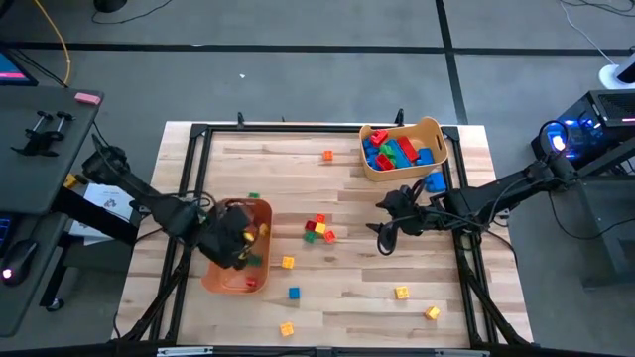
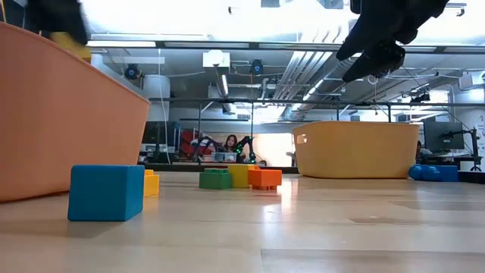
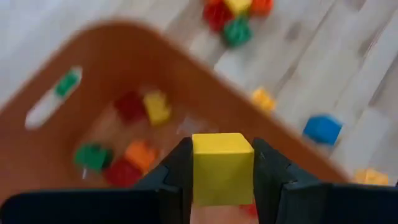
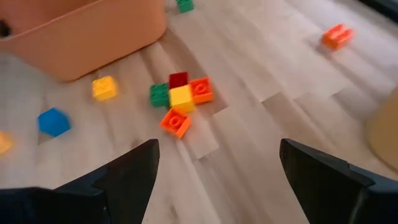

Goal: Sort blocks by size
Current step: Put the yellow block into the orange bin, then put the yellow game piece into the orange bin

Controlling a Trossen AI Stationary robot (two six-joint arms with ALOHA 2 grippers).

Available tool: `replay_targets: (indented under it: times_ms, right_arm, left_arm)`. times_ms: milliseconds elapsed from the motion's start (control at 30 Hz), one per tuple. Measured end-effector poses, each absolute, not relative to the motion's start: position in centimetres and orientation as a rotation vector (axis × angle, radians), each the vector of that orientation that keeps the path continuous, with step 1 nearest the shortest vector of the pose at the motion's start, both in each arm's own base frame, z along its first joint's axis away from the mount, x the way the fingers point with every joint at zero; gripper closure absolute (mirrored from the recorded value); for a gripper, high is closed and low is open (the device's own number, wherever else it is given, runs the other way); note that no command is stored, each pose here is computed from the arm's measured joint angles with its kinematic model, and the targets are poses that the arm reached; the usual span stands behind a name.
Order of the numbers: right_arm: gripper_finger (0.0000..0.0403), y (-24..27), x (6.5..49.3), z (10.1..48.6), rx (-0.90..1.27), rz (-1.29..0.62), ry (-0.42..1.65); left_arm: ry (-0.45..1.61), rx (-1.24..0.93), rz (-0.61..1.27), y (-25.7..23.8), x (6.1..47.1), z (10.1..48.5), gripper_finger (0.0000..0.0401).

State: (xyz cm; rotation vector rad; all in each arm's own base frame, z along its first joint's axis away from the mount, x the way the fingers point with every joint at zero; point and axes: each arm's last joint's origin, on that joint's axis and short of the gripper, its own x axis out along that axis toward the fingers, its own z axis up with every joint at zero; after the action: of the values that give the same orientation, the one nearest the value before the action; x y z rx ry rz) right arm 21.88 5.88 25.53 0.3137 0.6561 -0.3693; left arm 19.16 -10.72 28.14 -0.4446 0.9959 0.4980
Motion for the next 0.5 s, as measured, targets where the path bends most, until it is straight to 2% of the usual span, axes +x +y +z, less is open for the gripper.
replay_targets:
  times_ms: [33,100,267,333,400,500]
  right_arm:
    - [0.0073,5.9,21.9,25.5,0.318,-0.352,0.664]
    - [0.0073,6.1,21.9,25.5,0.338,-0.309,0.681]
    - [0.0073,6.7,21.8,25.6,0.407,-0.158,0.737]
    - [0.0073,7.3,21.7,25.6,0.449,-0.085,0.766]
    - [0.0073,8.3,21.4,25.6,0.501,-0.011,0.804]
    - [0.0073,10.4,20.3,25.5,0.6,0.069,0.893]
  left_arm:
    - [1.024,-0.452,0.506,-10.8,18.8,27.9,0.0312]
    - [1.081,-0.485,0.538,-10.8,18.4,27.4,0.0276]
    - [1.134,-0.599,0.597,-9.8,18.7,27.1,0.0139]
    - [1.154,-0.596,0.581,-9.4,19.1,27.1,0.0097]
    - [1.162,-0.57,0.552,-8.8,19.4,27.1,0.0069]
    - [1.125,-0.531,0.523,-8.2,20.0,27.3,0.0052]
